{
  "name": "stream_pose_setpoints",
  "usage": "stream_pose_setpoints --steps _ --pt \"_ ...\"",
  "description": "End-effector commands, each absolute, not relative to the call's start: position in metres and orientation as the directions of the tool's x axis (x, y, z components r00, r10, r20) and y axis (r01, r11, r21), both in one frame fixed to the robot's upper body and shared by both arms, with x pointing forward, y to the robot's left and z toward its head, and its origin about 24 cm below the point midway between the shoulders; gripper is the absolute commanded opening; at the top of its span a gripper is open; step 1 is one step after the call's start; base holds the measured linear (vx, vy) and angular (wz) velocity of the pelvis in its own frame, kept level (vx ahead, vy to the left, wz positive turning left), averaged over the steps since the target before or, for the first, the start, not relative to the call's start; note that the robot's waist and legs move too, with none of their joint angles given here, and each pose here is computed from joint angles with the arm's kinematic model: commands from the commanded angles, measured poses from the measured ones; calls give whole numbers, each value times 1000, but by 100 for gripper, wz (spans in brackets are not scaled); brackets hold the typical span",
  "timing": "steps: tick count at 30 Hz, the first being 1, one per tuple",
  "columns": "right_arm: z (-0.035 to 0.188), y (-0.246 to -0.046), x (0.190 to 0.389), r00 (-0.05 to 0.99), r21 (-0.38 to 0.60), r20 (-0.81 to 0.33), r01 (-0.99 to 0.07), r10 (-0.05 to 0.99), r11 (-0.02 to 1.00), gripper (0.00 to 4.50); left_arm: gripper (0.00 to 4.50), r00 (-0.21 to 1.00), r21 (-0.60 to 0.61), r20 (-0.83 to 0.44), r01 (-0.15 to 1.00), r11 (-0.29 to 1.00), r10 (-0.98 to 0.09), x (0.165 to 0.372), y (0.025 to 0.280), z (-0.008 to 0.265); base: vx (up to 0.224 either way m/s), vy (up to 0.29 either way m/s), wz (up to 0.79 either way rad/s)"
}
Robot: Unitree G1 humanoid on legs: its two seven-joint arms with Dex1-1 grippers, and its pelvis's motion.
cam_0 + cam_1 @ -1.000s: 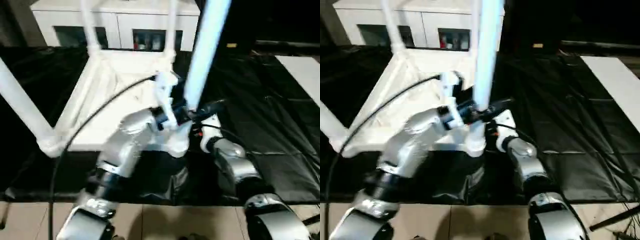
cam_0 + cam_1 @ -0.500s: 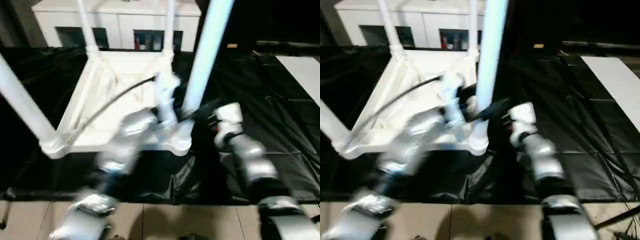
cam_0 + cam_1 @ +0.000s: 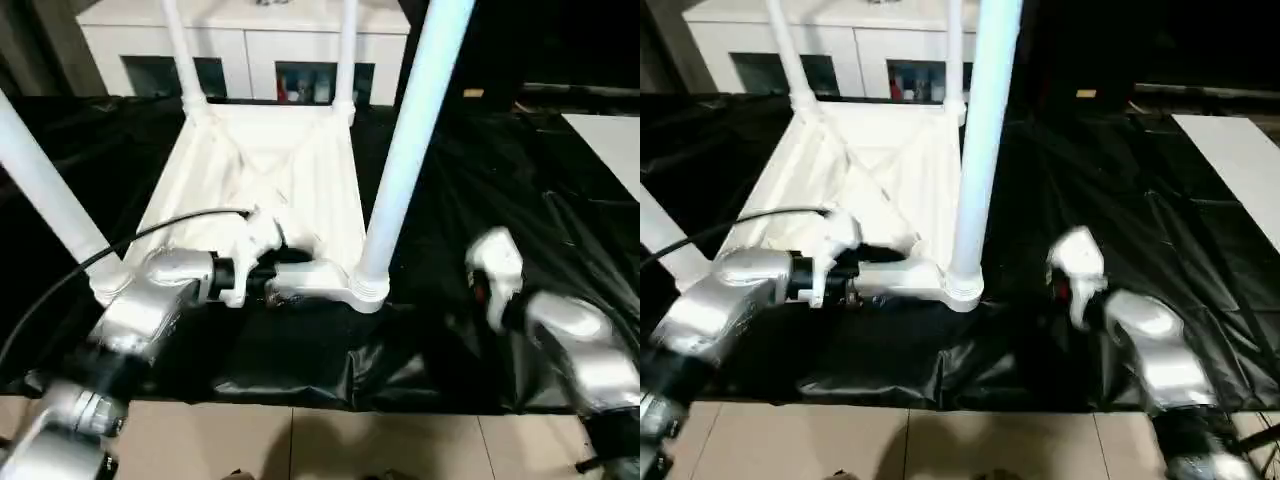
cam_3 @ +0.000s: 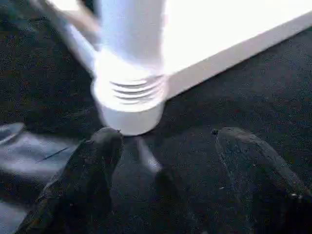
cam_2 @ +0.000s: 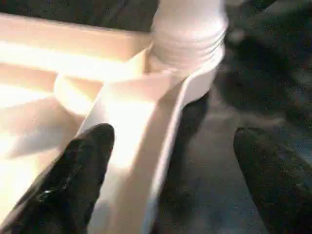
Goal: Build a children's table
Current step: Rotate table base
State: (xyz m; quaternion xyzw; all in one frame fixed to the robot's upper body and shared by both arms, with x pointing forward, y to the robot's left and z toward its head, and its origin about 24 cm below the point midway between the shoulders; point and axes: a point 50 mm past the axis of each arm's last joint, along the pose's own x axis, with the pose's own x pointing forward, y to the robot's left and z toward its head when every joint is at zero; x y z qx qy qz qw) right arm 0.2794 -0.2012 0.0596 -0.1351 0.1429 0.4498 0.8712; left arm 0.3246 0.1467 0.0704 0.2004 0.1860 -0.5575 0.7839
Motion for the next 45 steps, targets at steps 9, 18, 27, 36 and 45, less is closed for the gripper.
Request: stream_pose_setpoints --steps 9,18,27,36,45 --pt "72 -188 272 493 -103 -378 -863 783 494 353 345 275 184 -623 961 205 -732 344 142 72 0 0 0" --pt "78 -187 273 510 -111 -375 -854 774 508 353 287 228 147 -700 973 177 -677 350 159 71 0 0 0" --pt "78 -184 275 519 -117 -371 -849 770 515 353 205 213 128 -692 976 173 -689 352 161 70 0 0 0" --pt "78 -185 276 528 -123 -371 -843 764 523 353 123 174 79 -630 984 160 -757 350 151 70 0 0 0" --pt "76 -185 275 524 -121 -374 -846 765 520 353 37 151 67 -632 988 140 -760 346 150 63 0 0 0"
